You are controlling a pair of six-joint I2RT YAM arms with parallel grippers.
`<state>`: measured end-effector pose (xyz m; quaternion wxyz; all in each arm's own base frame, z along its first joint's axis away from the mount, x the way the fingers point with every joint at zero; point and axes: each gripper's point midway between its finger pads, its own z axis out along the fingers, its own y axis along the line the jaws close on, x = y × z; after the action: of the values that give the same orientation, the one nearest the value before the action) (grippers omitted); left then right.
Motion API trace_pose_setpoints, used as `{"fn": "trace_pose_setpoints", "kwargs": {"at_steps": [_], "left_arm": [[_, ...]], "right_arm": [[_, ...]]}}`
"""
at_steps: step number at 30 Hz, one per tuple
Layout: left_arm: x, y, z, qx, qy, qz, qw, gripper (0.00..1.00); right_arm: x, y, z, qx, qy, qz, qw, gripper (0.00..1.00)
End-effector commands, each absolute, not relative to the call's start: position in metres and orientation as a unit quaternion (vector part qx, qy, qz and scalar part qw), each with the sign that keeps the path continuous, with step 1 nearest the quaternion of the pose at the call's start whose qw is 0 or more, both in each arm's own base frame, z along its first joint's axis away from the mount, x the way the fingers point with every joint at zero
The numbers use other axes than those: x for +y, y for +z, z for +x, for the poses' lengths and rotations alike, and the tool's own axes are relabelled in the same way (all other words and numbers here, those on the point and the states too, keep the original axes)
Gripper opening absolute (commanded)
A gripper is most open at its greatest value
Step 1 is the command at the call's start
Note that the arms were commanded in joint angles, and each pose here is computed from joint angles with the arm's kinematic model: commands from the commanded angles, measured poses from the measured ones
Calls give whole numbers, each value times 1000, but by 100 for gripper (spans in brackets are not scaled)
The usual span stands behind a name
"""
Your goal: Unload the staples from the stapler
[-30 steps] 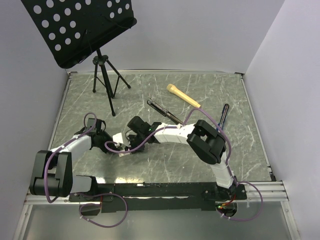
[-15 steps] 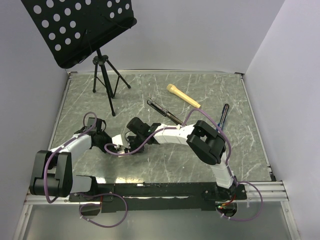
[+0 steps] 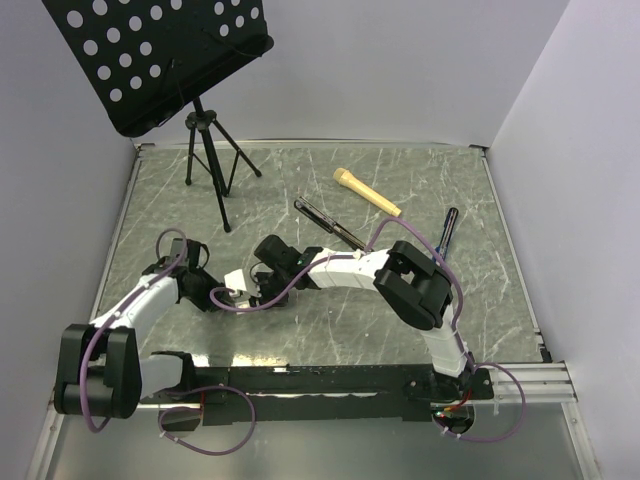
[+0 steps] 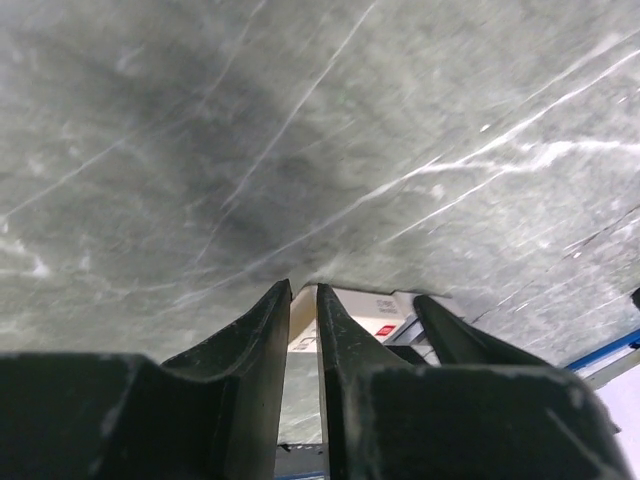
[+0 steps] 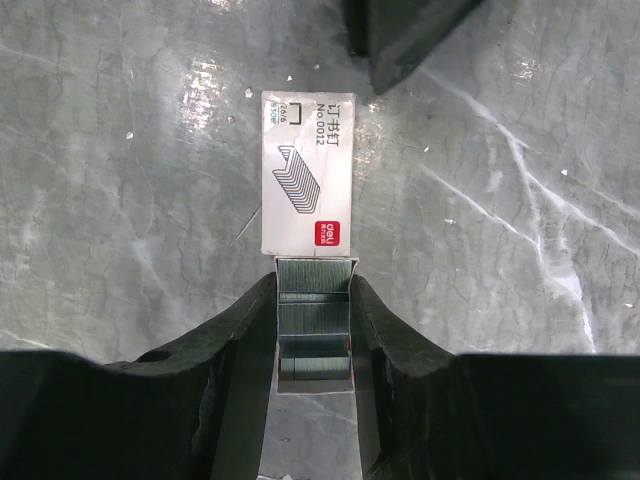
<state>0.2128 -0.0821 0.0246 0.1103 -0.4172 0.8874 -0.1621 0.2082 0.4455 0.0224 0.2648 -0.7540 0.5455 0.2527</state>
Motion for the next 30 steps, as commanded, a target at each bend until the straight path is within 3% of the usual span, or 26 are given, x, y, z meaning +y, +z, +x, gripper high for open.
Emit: {"fn": "trace_pose_setpoints", "kwargs": {"at_steps": [1,30], "left_arm": [[-85,22,200,883,-165,-428,97,22],[-88,7,194,891,-151,-417,94,20]], "right_arm": [[436,15,186,547,270,-757,233,35],[430,17,180,549,277,-755,226,33]]}}
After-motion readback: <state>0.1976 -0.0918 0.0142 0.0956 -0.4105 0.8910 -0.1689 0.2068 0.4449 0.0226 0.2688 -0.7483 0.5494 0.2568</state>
